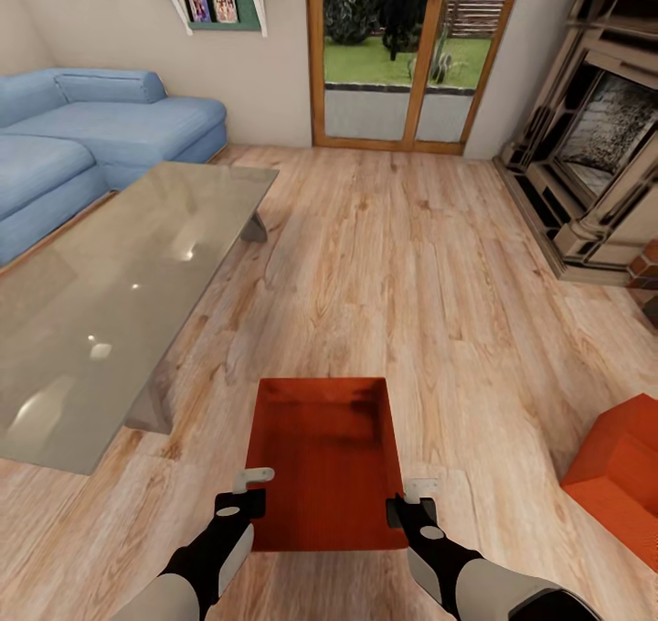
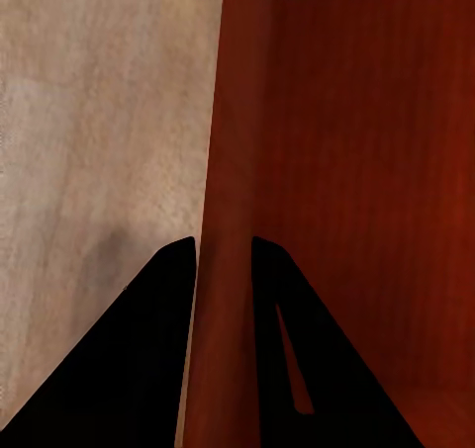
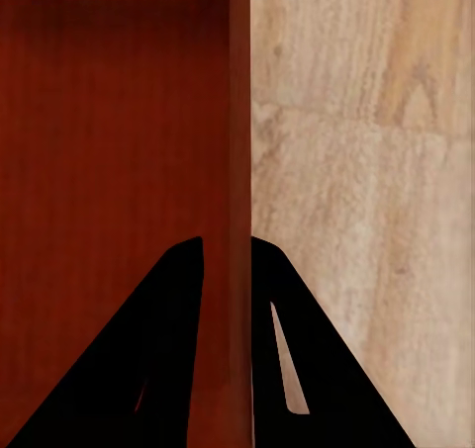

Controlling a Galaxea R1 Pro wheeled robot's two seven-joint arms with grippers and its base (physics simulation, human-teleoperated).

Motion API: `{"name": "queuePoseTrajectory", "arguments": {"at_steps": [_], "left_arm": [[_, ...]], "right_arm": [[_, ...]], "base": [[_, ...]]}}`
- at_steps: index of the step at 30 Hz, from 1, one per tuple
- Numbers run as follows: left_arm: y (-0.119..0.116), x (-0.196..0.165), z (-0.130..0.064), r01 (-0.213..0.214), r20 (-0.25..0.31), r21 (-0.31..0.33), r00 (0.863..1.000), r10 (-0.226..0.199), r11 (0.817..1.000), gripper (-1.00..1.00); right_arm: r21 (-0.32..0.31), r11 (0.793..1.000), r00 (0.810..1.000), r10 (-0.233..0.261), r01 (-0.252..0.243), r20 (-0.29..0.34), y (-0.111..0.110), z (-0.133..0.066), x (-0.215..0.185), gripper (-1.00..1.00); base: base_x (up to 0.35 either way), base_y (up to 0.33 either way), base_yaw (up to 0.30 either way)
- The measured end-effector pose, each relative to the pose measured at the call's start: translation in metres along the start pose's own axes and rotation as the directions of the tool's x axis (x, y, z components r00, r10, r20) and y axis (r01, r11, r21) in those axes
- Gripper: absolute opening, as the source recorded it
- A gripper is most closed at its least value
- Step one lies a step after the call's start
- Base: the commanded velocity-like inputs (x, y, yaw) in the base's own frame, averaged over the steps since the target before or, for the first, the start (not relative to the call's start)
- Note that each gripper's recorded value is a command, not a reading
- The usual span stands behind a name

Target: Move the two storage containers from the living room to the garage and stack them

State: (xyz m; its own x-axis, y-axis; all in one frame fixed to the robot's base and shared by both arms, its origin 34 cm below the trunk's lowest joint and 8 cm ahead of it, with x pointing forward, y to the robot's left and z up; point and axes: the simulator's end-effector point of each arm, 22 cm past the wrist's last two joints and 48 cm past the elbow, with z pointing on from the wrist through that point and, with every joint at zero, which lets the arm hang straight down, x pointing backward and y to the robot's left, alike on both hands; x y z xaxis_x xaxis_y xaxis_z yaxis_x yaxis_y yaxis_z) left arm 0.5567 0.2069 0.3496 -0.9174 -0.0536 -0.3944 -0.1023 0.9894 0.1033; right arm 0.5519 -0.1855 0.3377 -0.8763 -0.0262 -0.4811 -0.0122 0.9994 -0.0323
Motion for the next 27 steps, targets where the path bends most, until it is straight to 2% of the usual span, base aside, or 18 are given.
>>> {"name": "queuePoseTrajectory", "arguments": {"at_steps": [27], "left_arm": [[0.004, -0.024, -0.045, -0.002, -0.004, -0.001, 1.0, 0.002, 1.0, -1.0]], "right_arm": [[-0.001, 1.0, 1.0, 0.001, -0.001, -0.003, -0.003, -0.042, -0.029, -1.0]], "base": [[0.0, 0.0, 0.0]]}}
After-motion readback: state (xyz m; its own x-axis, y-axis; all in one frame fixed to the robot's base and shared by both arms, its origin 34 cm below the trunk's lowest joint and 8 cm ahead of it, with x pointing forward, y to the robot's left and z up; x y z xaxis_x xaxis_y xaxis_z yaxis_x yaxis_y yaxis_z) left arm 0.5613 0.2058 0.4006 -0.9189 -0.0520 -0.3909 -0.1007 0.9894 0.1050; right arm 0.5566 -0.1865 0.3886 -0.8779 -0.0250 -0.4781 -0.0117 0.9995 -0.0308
